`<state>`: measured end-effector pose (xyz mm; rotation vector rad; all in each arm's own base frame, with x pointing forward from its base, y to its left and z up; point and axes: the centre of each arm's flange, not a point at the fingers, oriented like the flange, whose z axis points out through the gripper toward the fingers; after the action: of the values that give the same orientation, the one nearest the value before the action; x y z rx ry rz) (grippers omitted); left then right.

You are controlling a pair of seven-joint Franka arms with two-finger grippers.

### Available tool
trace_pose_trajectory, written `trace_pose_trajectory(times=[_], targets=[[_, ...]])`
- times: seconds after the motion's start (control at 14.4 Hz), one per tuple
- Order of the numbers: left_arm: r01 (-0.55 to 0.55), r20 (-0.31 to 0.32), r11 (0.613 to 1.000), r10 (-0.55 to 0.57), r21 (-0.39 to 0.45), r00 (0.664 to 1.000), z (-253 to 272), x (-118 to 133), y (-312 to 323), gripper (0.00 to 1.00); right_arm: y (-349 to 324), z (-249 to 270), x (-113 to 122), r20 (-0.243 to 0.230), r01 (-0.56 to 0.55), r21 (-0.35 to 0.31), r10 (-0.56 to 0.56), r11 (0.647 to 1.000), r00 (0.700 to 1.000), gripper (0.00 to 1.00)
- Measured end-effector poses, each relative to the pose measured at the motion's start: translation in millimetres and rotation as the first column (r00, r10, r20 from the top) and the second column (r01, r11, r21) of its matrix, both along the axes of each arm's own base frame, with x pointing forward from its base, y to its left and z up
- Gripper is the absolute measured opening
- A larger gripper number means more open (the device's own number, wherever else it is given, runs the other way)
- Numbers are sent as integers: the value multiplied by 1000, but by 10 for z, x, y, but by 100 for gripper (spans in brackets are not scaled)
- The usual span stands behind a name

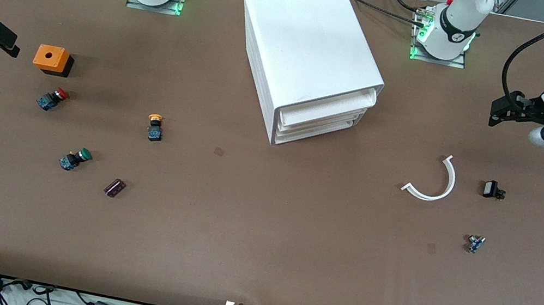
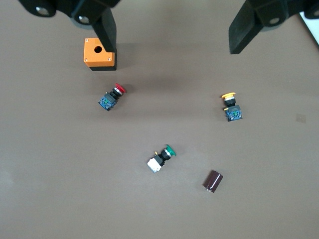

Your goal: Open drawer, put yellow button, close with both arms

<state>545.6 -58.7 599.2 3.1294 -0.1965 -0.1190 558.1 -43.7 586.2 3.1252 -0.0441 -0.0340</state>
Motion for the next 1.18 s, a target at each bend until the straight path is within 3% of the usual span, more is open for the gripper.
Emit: trace_pose_trajectory(times=[0.77,0.98,1.18], targets=[[0,-10,1000,0,0,1000,-42,17,4,100,3,0,0,0,-1,0,1,1000,1000,100],[0,-73,1000,0,-1,997,-194,28,0,100,11,-2,1,0,-2,0,2,1000,1000,100],[-6,-151,997,-6,-80,988,-282,15,-92,100,10,-3,0,-1,-3,-1,3,1000,1000,100]])
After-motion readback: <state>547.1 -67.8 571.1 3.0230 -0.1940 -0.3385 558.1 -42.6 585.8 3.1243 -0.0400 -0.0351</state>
